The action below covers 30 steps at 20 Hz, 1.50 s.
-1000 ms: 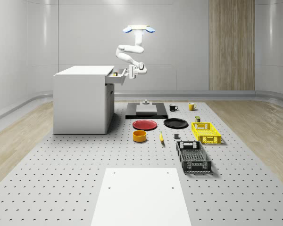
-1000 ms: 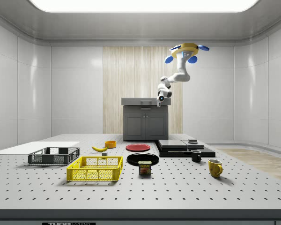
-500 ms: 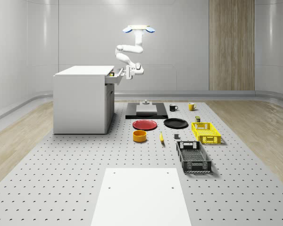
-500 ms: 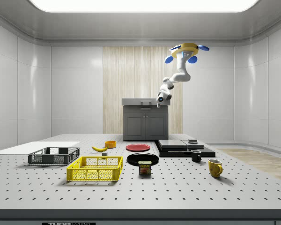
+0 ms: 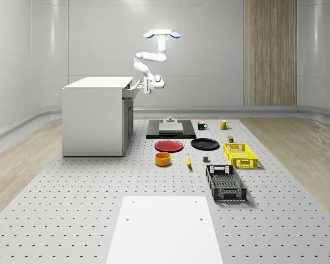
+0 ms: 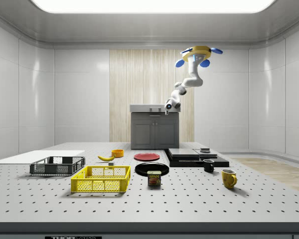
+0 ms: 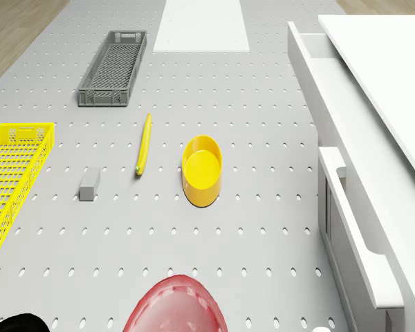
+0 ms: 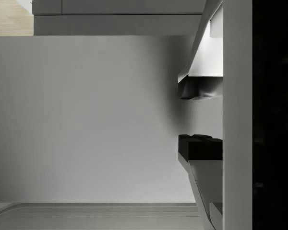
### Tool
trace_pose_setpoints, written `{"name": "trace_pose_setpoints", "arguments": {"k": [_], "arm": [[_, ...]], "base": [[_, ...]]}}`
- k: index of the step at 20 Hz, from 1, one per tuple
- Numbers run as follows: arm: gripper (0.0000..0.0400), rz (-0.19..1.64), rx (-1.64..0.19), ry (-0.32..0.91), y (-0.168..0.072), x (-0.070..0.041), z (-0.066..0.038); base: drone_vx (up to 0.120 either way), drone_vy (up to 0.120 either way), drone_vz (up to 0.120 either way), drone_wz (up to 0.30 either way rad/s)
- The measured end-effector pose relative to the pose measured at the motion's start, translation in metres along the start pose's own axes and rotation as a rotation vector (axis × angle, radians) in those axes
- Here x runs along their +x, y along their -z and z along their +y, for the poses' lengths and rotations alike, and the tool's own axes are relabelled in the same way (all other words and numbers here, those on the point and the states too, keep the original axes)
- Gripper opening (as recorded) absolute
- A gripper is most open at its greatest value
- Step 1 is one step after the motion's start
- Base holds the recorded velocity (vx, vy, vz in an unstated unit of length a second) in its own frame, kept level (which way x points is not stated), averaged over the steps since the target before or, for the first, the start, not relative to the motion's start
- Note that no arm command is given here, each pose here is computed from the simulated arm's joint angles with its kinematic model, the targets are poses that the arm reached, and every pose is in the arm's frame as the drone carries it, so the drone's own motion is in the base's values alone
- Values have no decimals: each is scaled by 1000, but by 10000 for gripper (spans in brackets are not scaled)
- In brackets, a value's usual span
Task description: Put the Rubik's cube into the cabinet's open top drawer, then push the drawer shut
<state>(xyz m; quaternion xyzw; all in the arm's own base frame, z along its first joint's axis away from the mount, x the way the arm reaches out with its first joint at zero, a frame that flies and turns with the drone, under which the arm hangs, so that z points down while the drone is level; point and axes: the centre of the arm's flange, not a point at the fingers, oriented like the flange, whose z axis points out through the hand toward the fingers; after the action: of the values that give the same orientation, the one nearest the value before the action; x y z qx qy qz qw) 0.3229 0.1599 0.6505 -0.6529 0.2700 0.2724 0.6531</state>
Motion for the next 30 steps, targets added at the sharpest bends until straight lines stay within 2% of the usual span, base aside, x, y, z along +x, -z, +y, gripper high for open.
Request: {"name": "trace_pose_setpoints", "arguments": {"k": [8,9,10,11,12,13,14,15,17,21,30], "arm": [[105,-1,0,3,-28,3,-28],[106,1,0,25,-32,8,-32],[99,1,1,50,-38,40,-37],[100,0,0,46,-43,60,-40],[126,0,-1,38,-46,55,-44],[132,-17,-13,34,-46,43,-45],[126,-15,-11,26,-48,30,-46],[122,-13,-9,22,-51,23,-48],[115,-10,-7,17,-57,12,-52],[109,-6,-4,10,-66,1,-58],[105,-3,-1,5,-74,-11,-63]], "base": [[0,0,0,0],[0,0,0,0],[0,0,0,0],[0,0,0,0],[0,0,0,0],[0,0,0,0],[0,80,0,0],[0,120,0,0],[0,120,0,0],[0,120,0,0],[0,0,0,0]]}}
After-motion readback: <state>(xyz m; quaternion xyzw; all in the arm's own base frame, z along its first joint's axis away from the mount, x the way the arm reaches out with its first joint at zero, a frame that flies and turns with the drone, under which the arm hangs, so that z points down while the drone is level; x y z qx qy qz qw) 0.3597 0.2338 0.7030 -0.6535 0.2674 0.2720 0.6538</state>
